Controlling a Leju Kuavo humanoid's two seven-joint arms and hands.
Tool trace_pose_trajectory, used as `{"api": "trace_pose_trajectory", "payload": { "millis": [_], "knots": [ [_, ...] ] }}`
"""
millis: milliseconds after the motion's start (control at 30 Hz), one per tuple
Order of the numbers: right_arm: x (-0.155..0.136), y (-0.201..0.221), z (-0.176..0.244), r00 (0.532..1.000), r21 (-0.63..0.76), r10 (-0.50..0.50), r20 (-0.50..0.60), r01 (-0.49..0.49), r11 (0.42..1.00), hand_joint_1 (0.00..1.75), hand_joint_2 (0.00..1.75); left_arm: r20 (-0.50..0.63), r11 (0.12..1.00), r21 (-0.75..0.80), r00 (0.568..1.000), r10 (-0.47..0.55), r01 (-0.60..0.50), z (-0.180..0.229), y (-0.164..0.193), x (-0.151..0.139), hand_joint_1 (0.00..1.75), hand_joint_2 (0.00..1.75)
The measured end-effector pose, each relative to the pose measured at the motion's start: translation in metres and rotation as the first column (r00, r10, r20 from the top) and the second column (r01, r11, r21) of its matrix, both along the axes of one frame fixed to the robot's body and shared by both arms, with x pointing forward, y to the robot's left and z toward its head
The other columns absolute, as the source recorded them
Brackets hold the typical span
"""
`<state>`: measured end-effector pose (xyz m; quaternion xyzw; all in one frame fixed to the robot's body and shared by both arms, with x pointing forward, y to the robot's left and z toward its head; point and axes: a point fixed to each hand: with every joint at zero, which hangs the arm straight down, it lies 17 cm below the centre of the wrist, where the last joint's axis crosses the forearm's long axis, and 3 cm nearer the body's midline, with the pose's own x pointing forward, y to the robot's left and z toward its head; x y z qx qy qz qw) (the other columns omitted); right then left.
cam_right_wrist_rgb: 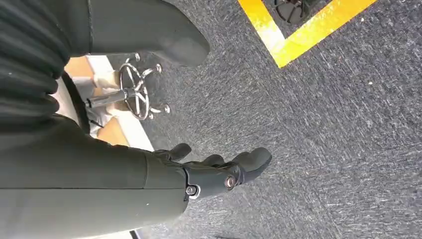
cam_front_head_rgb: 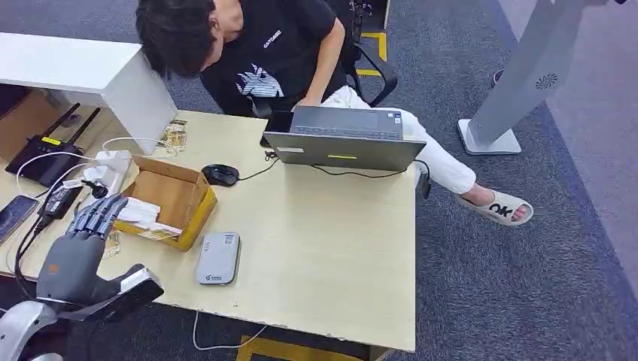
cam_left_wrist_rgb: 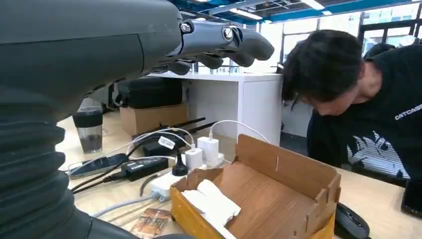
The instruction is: Pass the card to the sensor for recognition and then transmit it.
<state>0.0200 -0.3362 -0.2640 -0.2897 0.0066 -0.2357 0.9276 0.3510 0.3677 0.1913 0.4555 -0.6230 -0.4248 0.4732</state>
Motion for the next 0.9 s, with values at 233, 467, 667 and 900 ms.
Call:
{"api": "trace_pose_trajectory", "payload": {
  "millis": [233, 467, 667, 900],
  "knots": [
    [-0.003, 0.001, 0.000, 1.000, 0.003, -0.014, -0.008, 0.014, 1.000, 0.00, 1.75, -0.030, 1.000, 0.030, 1.000, 0.006, -0.005, -0.006, 0.004, -0.003, 0.00, 1.75],
    [-0.004, 0.002, 0.000, 1.000, 0.006, -0.020, -0.013, 0.020, 1.000, 0.00, 1.75, -0.108, 0.992, 0.111, 0.991, 0.075, -0.063, -0.021, 0.029, -0.004, 0.00, 1.75],
    [-0.002, 0.002, 0.000, 1.000, 0.006, -0.014, -0.010, 0.014, 1.000, 0.00, 1.75, -0.127, 0.978, 0.162, 0.980, 0.153, -0.132, -0.036, 0.052, 0.010, 0.00, 1.75],
    [0.000, 0.002, 0.000, 1.000, 0.007, -0.002, -0.010, 0.002, 1.000, 0.00, 1.75, -0.142, 0.970, 0.170, 0.970, 0.197, -0.172, -0.046, 0.067, 0.021, 0.00, 1.75]
  ]
}}
